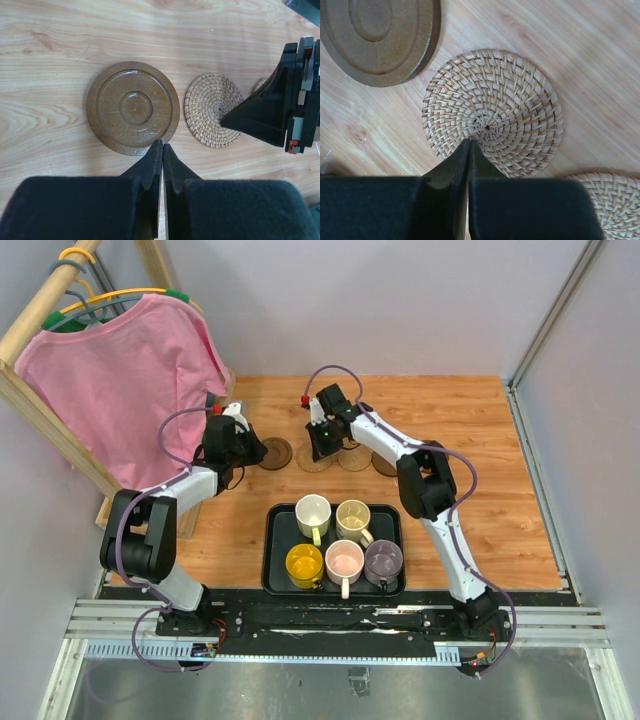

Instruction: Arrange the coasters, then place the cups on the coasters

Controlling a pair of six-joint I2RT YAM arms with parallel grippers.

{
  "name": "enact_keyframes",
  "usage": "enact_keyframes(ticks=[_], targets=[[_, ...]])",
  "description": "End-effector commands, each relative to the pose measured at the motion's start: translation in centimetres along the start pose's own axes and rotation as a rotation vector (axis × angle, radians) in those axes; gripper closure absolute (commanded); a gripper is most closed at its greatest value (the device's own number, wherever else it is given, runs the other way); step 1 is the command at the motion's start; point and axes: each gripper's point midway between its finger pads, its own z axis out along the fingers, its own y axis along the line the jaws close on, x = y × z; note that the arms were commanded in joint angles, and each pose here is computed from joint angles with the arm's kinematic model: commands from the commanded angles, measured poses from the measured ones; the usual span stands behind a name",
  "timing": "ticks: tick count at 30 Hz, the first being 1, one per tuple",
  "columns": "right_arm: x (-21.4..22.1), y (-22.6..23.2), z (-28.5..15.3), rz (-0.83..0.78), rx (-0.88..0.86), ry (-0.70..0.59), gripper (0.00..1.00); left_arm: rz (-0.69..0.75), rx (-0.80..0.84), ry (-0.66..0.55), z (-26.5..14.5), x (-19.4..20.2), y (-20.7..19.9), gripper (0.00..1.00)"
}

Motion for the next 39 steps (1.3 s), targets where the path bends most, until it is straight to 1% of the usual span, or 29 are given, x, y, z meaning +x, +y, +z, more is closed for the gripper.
enact_keyframes(ticks=[1,9,14,24,32,36,39], targets=[[2.1,0.5,1.4,-0.029,0.026,0.075,0.99,0.005,0.01,-0.051,-0.6,-1.3,-0.2,0.94],[1.2,0.4,1.1,-0.037,0.041,0.046,0.99,-0.001,0.015,-0.051,-0.6,-1.1,-0.2,0.94],[-0.1,-0.4,0.2,-0.064,0.092,0.008,0.98,0.0,0.024,-0.051,-0.5,-0.9,-0.3,0.94],[-5.7,0.5,-5.0,-0.149,0.144,-0.162,0.93,0.005,0.03,-0.068,-1.0,-1.5,-0.6,0.94],[-5.1,1.0,-9.0,-0.144,0.179,-0.222,0.89,-0.001,0.056,-0.08,-1.3,-1.9,-1.3,0.94],[-3.7,-1.3,-11.1,-0.105,0.287,-0.22,0.9,-0.002,0.127,-0.083,-1.4,-1.8,-2.6,0.94],[-1.7,-3.9,-12.3,-0.035,0.358,-0.202,0.95,0.021,0.16,-0.084,-1.5,-1.6,-3.6,0.93]])
